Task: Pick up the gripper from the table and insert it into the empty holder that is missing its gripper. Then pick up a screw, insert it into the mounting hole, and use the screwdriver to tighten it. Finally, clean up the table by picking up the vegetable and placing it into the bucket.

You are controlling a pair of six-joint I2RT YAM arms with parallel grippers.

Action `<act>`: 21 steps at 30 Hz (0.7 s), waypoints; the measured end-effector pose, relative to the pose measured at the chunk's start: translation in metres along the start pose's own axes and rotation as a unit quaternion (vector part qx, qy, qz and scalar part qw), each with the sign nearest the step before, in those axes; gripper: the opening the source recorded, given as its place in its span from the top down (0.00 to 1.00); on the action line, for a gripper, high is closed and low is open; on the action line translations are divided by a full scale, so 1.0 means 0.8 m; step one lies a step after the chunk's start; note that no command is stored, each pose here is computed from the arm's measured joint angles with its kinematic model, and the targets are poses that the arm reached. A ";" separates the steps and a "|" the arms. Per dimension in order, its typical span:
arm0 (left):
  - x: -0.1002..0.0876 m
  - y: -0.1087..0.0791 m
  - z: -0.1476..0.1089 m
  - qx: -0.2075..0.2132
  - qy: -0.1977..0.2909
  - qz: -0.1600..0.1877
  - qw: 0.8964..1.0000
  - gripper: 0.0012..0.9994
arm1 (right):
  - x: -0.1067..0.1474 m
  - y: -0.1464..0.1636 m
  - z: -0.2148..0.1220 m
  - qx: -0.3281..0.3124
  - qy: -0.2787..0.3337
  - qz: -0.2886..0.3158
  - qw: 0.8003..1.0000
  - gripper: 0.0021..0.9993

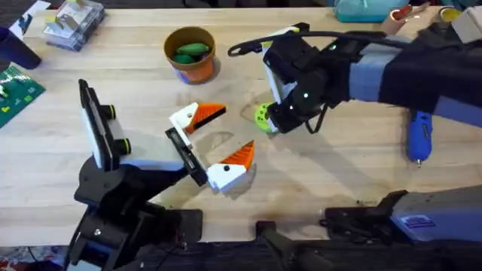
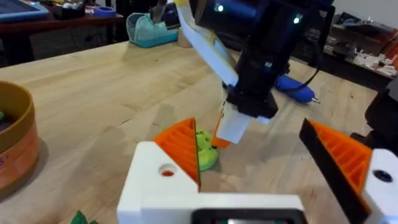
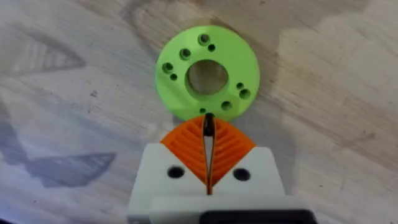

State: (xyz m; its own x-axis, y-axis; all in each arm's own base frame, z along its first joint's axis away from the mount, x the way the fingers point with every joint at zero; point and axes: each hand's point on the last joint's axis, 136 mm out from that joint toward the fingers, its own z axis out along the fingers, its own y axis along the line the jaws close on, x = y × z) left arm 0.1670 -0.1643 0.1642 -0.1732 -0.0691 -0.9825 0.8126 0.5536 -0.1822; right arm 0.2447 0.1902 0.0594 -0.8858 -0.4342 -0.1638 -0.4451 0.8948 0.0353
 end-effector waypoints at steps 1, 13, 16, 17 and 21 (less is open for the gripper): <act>0.000 0.000 0.000 0.000 0.000 0.000 1.000 0.00 | 0.000 0.000 -0.005 0.000 0.003 0.000 1.000 0.99; 0.000 0.000 0.000 0.000 0.000 0.000 1.000 0.00 | -0.039 0.009 -0.124 -0.010 -0.042 0.000 0.999 0.99; 0.000 0.000 0.000 0.000 0.000 0.000 1.000 0.00 | -0.044 0.010 -0.138 -0.013 -0.054 0.000 0.998 0.99; 0.000 0.000 0.000 0.000 0.000 0.000 1.000 0.00 | -0.045 0.011 -0.139 -0.014 -0.055 0.000 0.998 1.00; 0.000 0.000 0.000 0.000 0.000 0.000 1.000 0.00 | -0.044 0.013 -0.139 -0.020 -0.052 -0.001 0.998 1.00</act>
State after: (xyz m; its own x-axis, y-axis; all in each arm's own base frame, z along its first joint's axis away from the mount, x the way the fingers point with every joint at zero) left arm 0.1670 -0.1644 0.1642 -0.1732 -0.0691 -0.9825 0.8127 0.5535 -0.1822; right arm 0.2564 0.2031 0.1751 -0.8676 -0.4205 -0.2654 -0.4531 0.8885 0.0733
